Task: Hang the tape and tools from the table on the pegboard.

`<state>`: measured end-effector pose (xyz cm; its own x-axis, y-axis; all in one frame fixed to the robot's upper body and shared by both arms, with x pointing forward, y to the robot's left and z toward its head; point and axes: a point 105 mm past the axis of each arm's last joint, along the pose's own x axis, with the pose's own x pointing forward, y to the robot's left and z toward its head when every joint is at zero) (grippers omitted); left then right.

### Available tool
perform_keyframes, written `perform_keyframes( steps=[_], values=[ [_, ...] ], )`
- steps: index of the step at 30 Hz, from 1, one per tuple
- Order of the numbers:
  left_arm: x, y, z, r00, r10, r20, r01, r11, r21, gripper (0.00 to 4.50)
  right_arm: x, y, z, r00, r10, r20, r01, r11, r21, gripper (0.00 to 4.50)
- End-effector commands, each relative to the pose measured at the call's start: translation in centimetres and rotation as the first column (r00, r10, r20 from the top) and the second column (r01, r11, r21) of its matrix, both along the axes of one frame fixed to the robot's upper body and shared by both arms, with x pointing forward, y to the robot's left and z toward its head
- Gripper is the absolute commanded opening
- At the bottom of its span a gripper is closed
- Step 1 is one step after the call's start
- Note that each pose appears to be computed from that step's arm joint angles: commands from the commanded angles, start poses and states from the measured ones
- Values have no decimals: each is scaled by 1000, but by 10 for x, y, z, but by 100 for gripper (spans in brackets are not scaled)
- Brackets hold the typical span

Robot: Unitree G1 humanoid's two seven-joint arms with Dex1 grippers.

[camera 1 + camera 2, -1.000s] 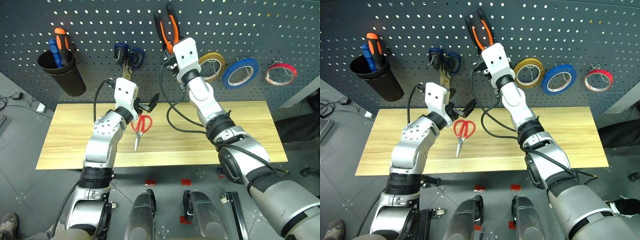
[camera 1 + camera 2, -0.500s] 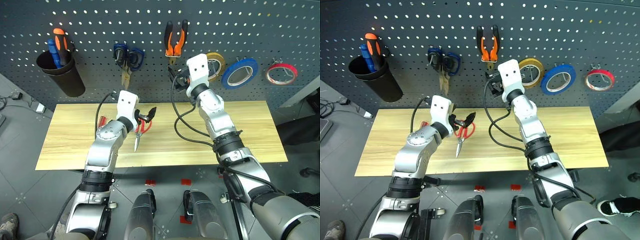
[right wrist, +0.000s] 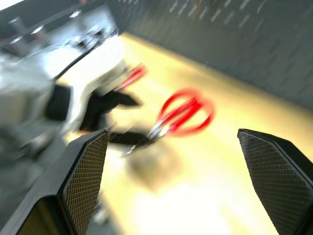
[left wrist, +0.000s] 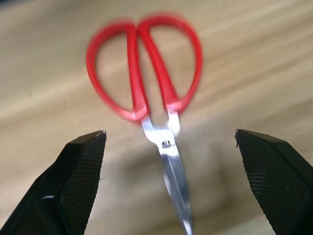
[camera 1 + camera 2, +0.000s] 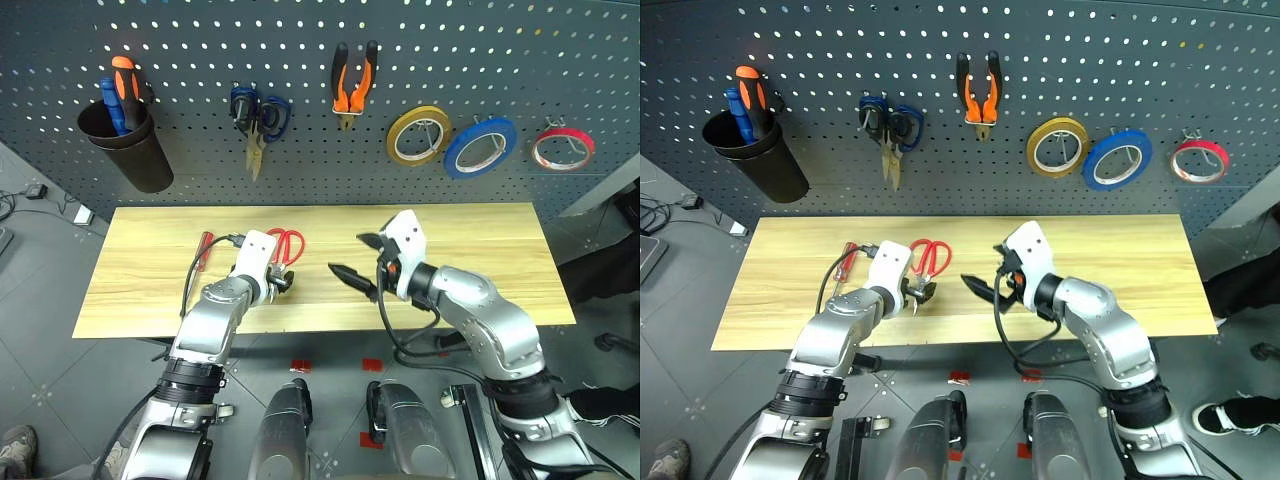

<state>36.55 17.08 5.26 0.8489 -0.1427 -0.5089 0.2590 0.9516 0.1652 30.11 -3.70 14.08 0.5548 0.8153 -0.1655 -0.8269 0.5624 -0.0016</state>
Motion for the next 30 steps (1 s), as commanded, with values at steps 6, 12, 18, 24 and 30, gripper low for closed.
perform_keyframes(
  steps=[6, 12, 18, 24, 30],
  values=[
    [14, -1, -22, 994, 62, -84, -60, 998, 30, 446, -23, 15, 9, 993, 115, -16, -114, 993, 28, 450],
    [18, 5, -42, 979, 127, -157, -127, 992, 10, 446, -19, 11, 9, 994, 106, -19, -106, 994, 19, 450],
    [19, 9, -52, 975, 131, -181, -124, 991, 47, 329, -25, 9, 11, 986, 144, -78, -139, 988, 71, 450],
    [16, 9, -57, 973, 121, -195, -114, 992, 44, 140, -26, 2, 9, 982, 168, -80, -165, 985, 42, 450],
    [16, 3, -47, 985, 107, -137, -116, 991, -62, 115, -19, -8, 15, 992, 122, 35, -120, 992, -41, 450]
  ],
)
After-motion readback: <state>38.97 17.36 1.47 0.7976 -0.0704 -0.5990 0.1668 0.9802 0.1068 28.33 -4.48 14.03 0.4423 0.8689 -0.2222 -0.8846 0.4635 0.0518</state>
